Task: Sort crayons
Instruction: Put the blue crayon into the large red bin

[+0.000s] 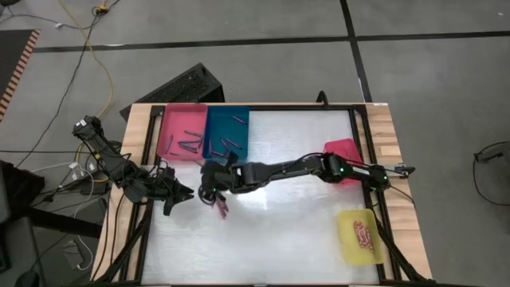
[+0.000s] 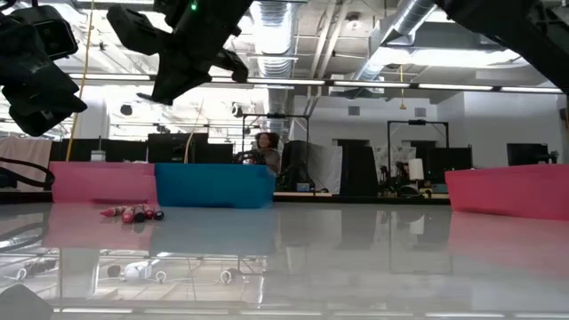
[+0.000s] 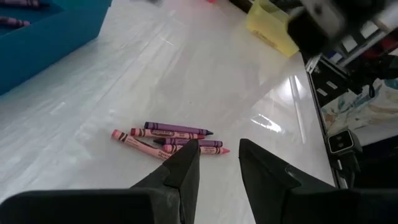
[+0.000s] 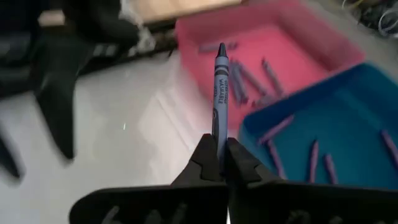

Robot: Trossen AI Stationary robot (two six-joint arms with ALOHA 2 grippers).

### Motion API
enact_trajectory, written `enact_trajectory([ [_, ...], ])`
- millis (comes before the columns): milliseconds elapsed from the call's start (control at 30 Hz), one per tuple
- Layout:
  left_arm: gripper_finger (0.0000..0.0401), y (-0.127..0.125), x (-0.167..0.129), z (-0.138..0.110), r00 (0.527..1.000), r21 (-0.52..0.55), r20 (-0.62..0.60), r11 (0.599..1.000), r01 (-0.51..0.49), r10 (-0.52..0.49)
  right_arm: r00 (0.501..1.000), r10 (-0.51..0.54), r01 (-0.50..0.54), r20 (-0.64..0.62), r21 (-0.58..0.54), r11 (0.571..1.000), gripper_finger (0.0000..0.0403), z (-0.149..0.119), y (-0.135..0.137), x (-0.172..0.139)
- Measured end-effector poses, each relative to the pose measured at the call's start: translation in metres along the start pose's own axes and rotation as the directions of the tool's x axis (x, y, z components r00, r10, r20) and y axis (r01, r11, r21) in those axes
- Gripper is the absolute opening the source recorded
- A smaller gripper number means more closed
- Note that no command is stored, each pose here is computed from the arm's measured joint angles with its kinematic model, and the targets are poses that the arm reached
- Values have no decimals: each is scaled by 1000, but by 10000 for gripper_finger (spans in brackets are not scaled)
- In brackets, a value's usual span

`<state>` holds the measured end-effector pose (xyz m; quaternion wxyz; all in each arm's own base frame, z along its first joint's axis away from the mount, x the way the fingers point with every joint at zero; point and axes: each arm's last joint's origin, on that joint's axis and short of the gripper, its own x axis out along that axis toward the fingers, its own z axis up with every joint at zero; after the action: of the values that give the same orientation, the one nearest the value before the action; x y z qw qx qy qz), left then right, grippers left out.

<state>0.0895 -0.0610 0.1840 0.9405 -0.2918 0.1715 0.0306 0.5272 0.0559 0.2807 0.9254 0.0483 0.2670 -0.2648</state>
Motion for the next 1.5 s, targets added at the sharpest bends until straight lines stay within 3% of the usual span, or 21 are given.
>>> enact_trajectory([
  [367, 102, 0, 0, 0, 1000, 27, 0, 1000, -1, 1, 985, -43, 28, 166, 96, 995, 1, 35, -47, 31],
  [833, 102, 0, 0, 0, 1000, 42, 1, 999, -1, 0, 963, -62, 11, 261, 193, 981, 1, 47, -85, 60],
  [1500, 102, 0, 0, 0, 1000, 47, -1, 999, 1, -1, 956, -7, -42, 292, 158, 986, 1, 22, -92, 112],
])
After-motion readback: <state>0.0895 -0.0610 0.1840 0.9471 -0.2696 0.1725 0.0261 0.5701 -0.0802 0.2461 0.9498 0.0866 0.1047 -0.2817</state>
